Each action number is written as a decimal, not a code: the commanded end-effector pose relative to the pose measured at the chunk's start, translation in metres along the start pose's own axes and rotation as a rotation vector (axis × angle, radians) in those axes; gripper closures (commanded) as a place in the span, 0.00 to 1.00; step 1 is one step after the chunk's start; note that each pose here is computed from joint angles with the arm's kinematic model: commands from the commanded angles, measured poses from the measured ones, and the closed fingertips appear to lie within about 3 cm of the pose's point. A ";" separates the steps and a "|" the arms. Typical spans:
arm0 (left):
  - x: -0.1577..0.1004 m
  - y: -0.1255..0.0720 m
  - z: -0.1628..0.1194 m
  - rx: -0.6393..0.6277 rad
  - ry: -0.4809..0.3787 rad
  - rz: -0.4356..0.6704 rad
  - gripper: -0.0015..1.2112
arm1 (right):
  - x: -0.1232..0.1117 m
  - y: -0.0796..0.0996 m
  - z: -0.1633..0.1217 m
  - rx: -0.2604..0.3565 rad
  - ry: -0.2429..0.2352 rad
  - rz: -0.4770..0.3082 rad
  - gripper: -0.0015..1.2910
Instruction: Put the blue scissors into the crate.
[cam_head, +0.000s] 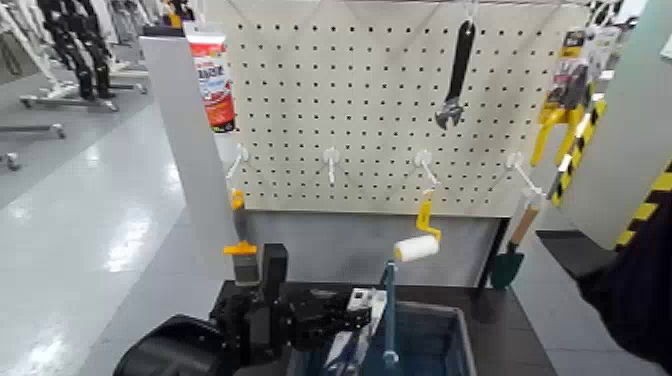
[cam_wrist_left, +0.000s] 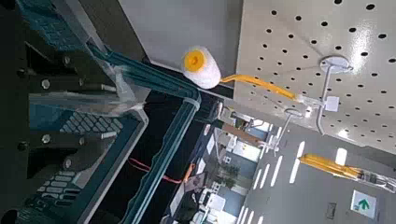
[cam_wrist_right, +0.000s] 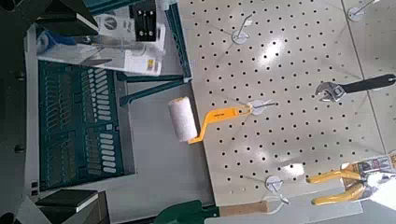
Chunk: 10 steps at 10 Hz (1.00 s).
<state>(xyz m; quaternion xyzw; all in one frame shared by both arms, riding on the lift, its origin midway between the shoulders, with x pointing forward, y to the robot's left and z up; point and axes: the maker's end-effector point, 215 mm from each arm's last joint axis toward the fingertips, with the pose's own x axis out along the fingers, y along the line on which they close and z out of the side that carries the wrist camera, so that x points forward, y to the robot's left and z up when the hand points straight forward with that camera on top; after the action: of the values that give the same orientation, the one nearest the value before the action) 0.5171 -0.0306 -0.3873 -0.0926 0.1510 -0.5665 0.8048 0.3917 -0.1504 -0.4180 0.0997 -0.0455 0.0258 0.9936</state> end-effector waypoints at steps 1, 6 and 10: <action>-0.002 0.001 0.007 0.012 -0.015 0.003 0.01 | 0.000 -0.001 0.001 0.000 -0.001 -0.002 0.06; -0.013 0.012 0.018 0.073 -0.054 0.094 0.01 | -0.002 -0.002 0.002 0.005 -0.003 -0.002 0.06; -0.063 0.041 0.017 0.161 -0.107 0.359 0.02 | -0.003 -0.007 -0.002 -0.004 0.025 -0.015 0.06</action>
<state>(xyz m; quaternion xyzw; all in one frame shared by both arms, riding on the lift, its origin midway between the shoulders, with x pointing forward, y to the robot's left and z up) 0.5426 0.0346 -0.3769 -0.0397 0.0828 -0.4271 0.8995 0.3894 -0.1568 -0.4209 0.0975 -0.0335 0.0208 0.9945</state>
